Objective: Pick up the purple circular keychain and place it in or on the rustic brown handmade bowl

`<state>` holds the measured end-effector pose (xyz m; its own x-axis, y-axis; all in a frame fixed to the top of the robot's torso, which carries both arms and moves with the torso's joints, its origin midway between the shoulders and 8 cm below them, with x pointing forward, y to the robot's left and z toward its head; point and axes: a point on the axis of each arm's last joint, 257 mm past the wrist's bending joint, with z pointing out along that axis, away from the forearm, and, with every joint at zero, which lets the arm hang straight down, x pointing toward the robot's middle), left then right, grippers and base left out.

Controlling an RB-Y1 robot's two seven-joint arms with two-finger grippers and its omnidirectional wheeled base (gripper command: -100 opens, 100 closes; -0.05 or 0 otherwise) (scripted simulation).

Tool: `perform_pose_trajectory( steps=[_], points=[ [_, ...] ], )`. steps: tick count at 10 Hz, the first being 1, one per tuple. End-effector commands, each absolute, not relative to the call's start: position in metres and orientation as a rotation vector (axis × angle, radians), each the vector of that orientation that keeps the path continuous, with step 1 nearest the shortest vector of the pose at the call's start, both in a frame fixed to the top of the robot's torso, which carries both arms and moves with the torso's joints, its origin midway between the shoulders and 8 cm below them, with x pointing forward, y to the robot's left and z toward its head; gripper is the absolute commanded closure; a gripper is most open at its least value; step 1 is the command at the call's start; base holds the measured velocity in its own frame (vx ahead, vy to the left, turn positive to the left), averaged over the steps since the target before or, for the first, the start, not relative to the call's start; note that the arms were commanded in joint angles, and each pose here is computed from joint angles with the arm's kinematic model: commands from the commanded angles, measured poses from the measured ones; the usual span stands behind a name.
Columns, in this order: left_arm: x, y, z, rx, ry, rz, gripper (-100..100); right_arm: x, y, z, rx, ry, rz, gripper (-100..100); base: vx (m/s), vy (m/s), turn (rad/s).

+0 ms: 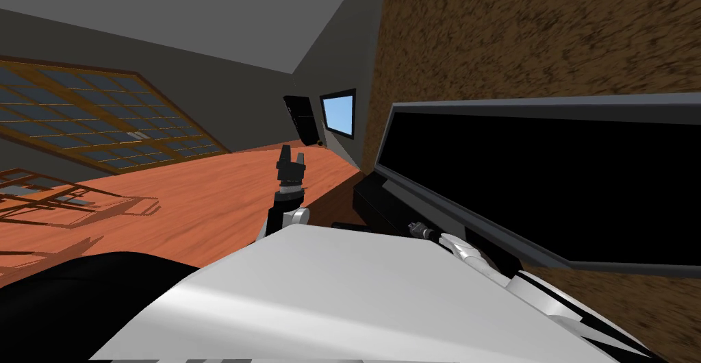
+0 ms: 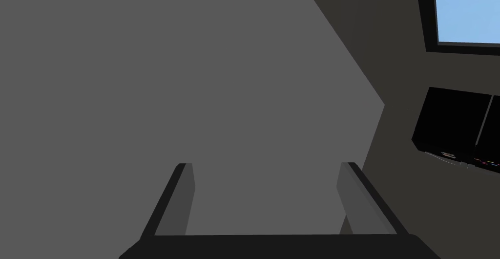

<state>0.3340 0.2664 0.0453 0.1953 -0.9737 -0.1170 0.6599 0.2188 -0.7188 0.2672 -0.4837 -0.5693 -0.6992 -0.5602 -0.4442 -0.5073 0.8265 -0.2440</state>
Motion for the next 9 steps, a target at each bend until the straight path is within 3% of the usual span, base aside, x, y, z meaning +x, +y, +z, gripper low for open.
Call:
perform_pose_trajectory(
  steps=[1, 2, 9],
  points=[
    [0.334, 0.266, 0.045, -0.595, 0.642, -1.244, 0, 0.267, -0.484, -0.569, -0.786, 2.496, -0.139, 0, 0.0, 0.0, 0.0],
    [0.334, 0.266, 0.045, -0.595, 0.642, -1.244, 0, 0.269, -0.495, -0.56, -0.802, 2.489, -0.139, 100, -0.027, -0.029, -0.021],
    [0.334, 0.266, 0.045, -0.595, 0.642, -1.244, 0, 0.274, -0.529, -0.529, -0.839, 2.473, -0.137, 100, -0.046, -0.05, -0.02]
  ],
)
